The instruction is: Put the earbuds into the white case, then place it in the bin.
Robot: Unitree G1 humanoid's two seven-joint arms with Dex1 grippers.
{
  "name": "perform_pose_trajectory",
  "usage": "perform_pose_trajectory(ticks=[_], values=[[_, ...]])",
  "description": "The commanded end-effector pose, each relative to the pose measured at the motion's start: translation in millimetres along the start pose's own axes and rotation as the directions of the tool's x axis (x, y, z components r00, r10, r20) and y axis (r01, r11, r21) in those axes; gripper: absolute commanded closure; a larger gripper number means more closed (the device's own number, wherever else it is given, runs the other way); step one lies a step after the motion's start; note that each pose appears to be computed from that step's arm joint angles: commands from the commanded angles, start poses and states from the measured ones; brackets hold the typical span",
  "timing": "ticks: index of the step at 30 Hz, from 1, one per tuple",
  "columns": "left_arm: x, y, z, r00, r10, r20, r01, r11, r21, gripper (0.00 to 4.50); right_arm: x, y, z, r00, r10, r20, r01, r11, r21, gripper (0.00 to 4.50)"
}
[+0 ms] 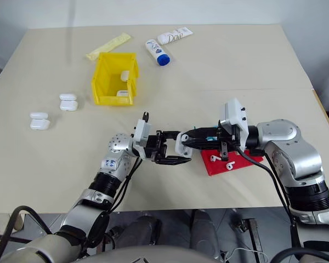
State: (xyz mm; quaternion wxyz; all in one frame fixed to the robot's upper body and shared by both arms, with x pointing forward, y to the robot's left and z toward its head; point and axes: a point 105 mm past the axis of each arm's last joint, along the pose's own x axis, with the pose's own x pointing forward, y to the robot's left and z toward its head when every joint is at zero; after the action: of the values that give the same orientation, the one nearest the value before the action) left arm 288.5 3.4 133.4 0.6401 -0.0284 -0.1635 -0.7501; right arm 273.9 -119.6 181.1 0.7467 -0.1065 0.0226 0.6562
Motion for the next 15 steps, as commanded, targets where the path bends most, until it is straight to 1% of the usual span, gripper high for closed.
perform_pose_trajectory(ticks=[1,7,12,15], values=[[9,4,47,0.991,-0.046,0.127,0.022,0.982,0.187,1.69,-14,-10,-38,0.991,-0.072,-0.115,0.088,0.987,0.137,3.98],[9,5,46,0.992,-0.046,0.117,0.023,0.982,0.186,1.69,-13,-11,-34,0.991,-0.066,-0.114,0.080,0.989,0.124,3.98],[8,5,45,0.993,-0.043,0.109,0.022,0.983,0.184,1.69,-10,-12,-27,0.993,-0.075,-0.091,0.084,0.992,0.097,3.98],[7,6,44,0.993,-0.042,0.106,0.022,0.983,0.183,1.69,-9,-9,-27,0.993,-0.059,-0.106,0.070,0.992,0.103,3.98]])
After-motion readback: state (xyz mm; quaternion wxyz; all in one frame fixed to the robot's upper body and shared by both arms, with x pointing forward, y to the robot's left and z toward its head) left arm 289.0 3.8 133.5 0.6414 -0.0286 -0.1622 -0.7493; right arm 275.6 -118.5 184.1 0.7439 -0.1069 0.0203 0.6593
